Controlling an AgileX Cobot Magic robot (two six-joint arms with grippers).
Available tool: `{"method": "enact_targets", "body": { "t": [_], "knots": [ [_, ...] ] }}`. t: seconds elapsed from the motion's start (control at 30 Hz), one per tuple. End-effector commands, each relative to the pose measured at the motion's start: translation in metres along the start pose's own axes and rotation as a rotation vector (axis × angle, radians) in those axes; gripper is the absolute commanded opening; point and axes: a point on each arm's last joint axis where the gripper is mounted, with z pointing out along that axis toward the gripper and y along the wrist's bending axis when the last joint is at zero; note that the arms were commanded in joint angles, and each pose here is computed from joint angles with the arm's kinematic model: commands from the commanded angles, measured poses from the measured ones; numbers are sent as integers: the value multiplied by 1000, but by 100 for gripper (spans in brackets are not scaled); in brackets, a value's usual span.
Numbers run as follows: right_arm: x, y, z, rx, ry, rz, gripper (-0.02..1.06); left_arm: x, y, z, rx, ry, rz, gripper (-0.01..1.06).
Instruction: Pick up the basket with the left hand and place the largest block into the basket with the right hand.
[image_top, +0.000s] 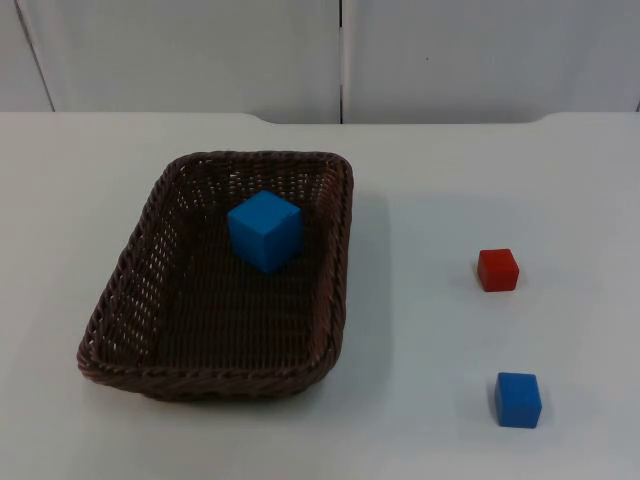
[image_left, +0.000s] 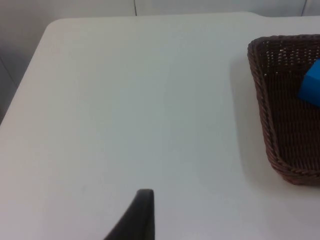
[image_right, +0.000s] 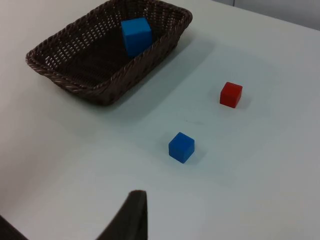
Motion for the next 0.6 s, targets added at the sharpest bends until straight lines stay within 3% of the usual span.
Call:
{"method": "enact_targets", "body": {
  "t": [0.0, 0.57],
  "knots": [
    [-1, 0, 0, 4, -14, 1, 105, 1, -1, 1, 13, 4, 0, 105],
    [-1, 0, 0, 2, -14, 2, 105, 1, -1, 1, 13, 4, 0, 105]
  ]
}}
